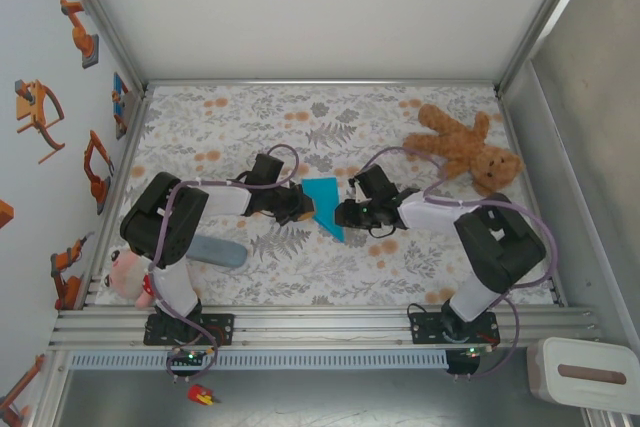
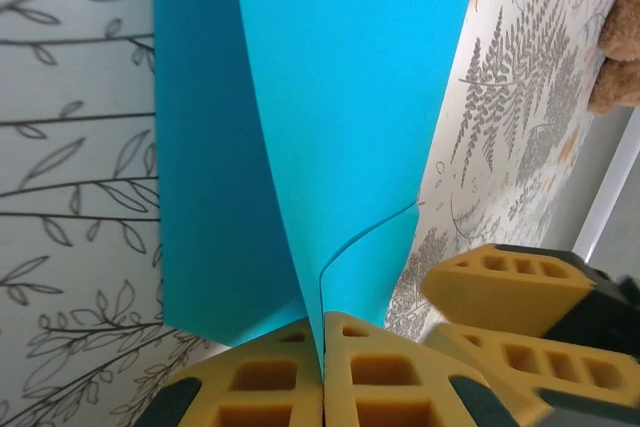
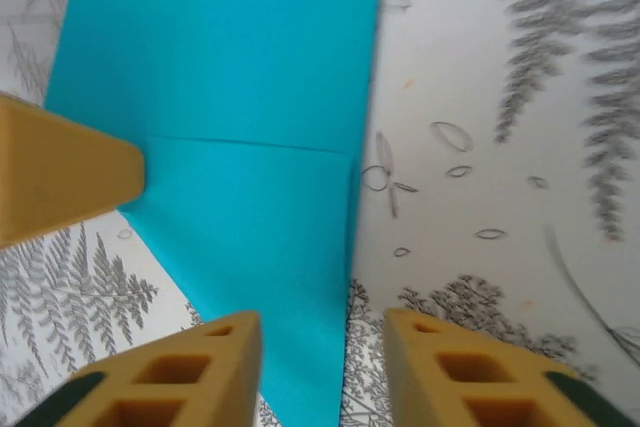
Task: Fold a paper plane with a square sheet of paper (pick it up from the middle)
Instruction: Fourth fold the wing at the center of the table.
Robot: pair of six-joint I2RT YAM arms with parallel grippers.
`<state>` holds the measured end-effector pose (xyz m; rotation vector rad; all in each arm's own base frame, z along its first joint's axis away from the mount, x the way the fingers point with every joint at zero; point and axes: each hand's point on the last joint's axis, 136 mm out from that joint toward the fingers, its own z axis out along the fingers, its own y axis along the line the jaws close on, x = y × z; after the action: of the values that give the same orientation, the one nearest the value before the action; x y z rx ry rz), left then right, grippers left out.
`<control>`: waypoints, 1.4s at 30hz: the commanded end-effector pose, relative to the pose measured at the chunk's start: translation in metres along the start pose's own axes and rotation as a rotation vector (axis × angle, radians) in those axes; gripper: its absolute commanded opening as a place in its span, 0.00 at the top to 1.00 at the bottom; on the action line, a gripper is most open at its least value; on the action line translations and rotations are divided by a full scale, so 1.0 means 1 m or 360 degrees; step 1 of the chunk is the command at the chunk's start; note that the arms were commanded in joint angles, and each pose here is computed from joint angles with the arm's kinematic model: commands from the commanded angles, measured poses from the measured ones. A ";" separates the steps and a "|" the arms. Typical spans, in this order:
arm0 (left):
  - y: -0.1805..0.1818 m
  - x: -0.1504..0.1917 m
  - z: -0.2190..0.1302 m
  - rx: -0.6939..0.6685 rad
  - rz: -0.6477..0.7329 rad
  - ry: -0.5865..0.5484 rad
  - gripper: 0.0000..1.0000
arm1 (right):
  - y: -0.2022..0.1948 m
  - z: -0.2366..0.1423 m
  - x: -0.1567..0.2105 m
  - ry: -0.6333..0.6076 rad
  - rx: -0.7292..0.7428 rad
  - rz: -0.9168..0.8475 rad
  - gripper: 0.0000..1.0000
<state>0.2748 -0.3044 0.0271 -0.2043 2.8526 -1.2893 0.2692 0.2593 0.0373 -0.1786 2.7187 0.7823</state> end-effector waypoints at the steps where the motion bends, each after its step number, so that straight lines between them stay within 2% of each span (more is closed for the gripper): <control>1: -0.007 -0.008 -0.009 -0.0005 -0.0056 -0.0087 0.94 | -0.004 -0.027 -0.027 -0.0183 0.0163 -0.0189 0.54; 4: -0.008 -0.010 -0.010 -0.0041 -0.0104 -0.0146 0.94 | -0.004 -0.039 -0.034 -0.0271 0.0237 -0.0294 0.52; 8: -0.007 -0.011 -0.014 -0.0112 -0.0173 -0.0205 0.94 | 0.009 -0.042 -0.031 -0.0334 0.0291 -0.0541 0.56; 12: -0.013 -0.014 -0.018 -0.0135 -0.0208 -0.0237 0.94 | 0.028 -0.031 -0.024 -0.0355 0.0295 -0.0770 0.61; 21: -0.022 -0.013 -0.019 -0.0126 -0.0317 -0.0231 0.93 | 0.050 -0.001 -0.021 -0.0338 0.0146 -0.0987 0.63; 36: -0.027 -0.012 -0.019 -0.0114 -0.0365 -0.0217 0.94 | 0.045 0.030 -0.018 -0.0288 0.0138 -0.1006 0.69; 42: -0.030 -0.012 -0.021 -0.0105 -0.0362 -0.0222 0.94 | 0.043 0.035 -0.015 -0.0276 0.0164 -0.1022 0.67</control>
<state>0.2853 -0.3008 0.0400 -0.6239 2.8539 -1.1089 0.2742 0.3056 0.0264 -0.8571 2.3579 0.4531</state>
